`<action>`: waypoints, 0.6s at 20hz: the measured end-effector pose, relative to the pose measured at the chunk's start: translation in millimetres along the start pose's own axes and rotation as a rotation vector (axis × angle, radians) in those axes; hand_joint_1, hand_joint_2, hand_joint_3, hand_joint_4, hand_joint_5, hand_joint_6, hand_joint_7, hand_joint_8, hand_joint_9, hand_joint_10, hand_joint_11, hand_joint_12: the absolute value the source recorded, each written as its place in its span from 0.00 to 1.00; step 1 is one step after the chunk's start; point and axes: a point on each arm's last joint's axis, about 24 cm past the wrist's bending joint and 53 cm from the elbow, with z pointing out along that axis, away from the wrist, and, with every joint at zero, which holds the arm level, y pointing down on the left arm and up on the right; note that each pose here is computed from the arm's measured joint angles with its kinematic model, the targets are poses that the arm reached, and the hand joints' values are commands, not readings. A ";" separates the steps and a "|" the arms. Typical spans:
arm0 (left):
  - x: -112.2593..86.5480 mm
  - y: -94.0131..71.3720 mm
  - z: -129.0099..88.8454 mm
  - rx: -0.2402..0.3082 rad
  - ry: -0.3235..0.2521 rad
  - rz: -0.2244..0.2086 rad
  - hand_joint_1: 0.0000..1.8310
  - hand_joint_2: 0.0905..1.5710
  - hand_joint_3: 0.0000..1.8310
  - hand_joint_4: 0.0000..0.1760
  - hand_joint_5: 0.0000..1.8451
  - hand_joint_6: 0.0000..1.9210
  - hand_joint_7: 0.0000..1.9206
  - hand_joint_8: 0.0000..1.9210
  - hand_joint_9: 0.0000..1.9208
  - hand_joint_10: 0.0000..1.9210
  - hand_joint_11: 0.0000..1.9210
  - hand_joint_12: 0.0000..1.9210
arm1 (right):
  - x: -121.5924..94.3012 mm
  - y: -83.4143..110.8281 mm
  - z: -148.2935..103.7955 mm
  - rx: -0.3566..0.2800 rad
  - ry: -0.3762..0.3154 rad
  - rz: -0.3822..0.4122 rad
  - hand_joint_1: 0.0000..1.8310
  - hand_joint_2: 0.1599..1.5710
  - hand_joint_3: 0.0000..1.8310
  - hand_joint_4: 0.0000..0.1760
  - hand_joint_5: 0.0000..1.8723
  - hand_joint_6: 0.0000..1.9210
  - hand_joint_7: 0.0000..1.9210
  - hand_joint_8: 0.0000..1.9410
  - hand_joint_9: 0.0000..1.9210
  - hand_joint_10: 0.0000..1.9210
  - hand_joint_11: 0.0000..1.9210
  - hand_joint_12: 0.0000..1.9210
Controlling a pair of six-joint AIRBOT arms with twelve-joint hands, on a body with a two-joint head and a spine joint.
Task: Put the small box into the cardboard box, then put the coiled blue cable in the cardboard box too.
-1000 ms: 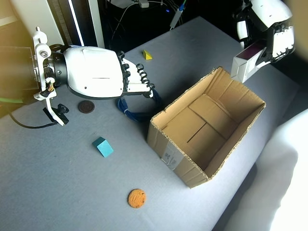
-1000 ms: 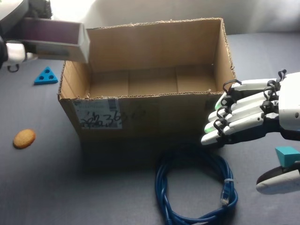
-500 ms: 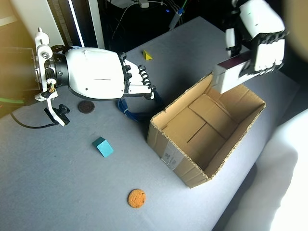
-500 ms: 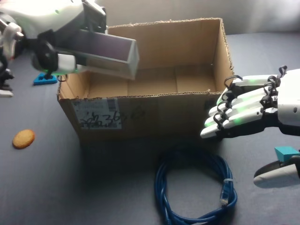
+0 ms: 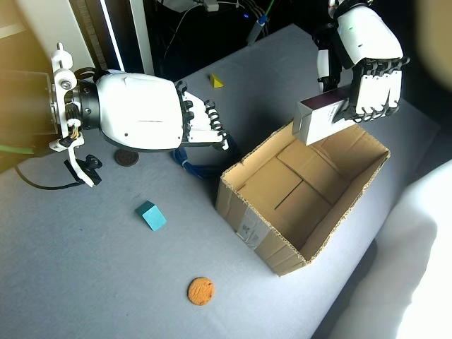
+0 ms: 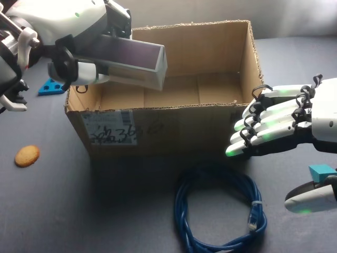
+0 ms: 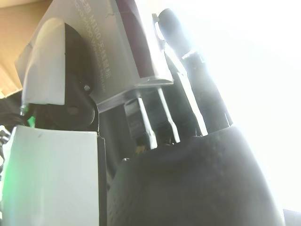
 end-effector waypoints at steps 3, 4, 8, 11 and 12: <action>-0.6 0.0 0.0 0.000 -0.003 -0.002 0.75 0.71 0.00 0.00 0.46 0.59 0.47 0.59 0.44 0.64 0.32 0.58 | 0.0 0.5 0.0 -0.002 0.000 0.000 0.18 0.73 0.00 0.00 0.23 0.00 0.22 0.00 0.20 0.00 0.00 0.44; -0.6 0.1 0.0 0.000 -0.003 -0.003 0.74 0.73 0.00 0.00 0.42 0.65 0.46 0.58 0.43 0.68 0.28 0.58 | 0.0 0.6 0.0 -0.003 0.000 0.000 0.18 0.73 0.00 0.00 0.22 0.00 0.21 0.00 0.19 0.00 0.00 0.43; -1.1 0.6 0.0 -0.003 -0.005 -0.007 0.63 0.72 0.00 0.00 0.30 0.06 0.33 0.04 0.30 0.06 0.06 0.58 | 0.2 1.9 0.0 -0.008 0.001 -0.001 0.19 0.73 0.00 0.00 0.23 0.00 0.21 0.00 0.19 0.00 0.00 0.42; -1.4 0.9 0.0 -0.004 -0.006 -0.009 0.56 0.72 0.00 0.00 0.27 0.00 0.26 0.00 0.24 0.01 0.00 0.57 | 0.4 2.2 0.0 -0.009 0.002 -0.050 0.19 0.72 0.00 0.00 0.23 0.00 0.22 0.00 0.19 0.00 0.00 0.44; -1.4 1.2 0.0 -0.005 -0.006 -0.012 0.53 0.73 0.00 0.00 0.25 0.00 0.23 0.00 0.21 0.00 0.00 0.54 | 0.9 2.2 0.2 -0.010 0.003 -0.059 0.20 0.73 0.00 0.00 0.22 0.00 0.21 0.00 0.19 0.00 0.00 0.42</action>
